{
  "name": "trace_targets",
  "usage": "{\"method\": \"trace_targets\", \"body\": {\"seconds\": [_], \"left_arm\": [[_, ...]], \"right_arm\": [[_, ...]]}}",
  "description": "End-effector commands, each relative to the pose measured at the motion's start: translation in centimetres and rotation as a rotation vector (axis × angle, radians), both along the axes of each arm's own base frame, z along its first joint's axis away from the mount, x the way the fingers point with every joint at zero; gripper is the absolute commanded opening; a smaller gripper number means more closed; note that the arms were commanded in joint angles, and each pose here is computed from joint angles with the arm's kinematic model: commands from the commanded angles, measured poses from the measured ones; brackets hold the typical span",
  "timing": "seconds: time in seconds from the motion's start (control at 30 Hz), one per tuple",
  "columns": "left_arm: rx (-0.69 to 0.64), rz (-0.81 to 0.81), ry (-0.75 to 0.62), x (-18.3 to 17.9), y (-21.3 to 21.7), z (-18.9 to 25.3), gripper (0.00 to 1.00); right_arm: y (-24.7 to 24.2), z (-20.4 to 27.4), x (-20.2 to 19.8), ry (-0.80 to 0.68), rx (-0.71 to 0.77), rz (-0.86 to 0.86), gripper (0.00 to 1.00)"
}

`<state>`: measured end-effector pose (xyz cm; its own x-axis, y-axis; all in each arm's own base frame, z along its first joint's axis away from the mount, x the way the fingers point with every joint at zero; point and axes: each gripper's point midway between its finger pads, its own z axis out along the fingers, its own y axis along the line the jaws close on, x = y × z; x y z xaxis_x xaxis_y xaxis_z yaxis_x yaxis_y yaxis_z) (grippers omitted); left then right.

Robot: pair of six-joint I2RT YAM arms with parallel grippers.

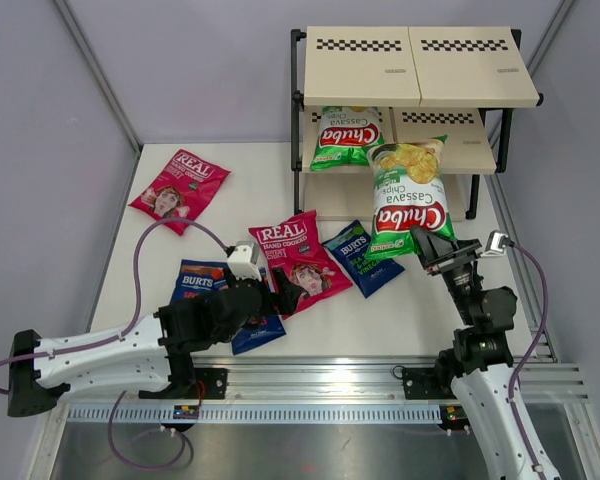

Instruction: Place and organize the chips bags onto the shelf

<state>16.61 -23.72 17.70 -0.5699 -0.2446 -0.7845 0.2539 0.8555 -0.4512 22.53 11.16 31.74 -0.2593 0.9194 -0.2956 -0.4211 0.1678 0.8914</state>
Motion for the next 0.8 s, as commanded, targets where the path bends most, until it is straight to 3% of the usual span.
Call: {"method": "trace_targets", "body": {"seconds": [0.0,0.23,0.53,0.77], "left_arm": [[0.002,-0.031,0.011,-0.4,-0.2,-0.3,0.99],[0.017,-0.106,0.027,-1.6,0.0,0.2,0.99],[0.040,-0.159,0.033,-2.8,1.3,0.8,0.99],[0.051,-0.248,0.037,-4.1,1.4,1.6,0.99]], "right_arm": [[-1.0,3.5,0.5,-0.087,0.016,-0.065,0.24],[-1.9,6.3,3.1,-0.102,-0.076,-0.147,0.24],[-4.1,6.4,4.8,-0.082,-0.093,-0.200,0.24],[-7.4,5.5,9.0,-0.044,-0.103,-0.132,0.25]]}}
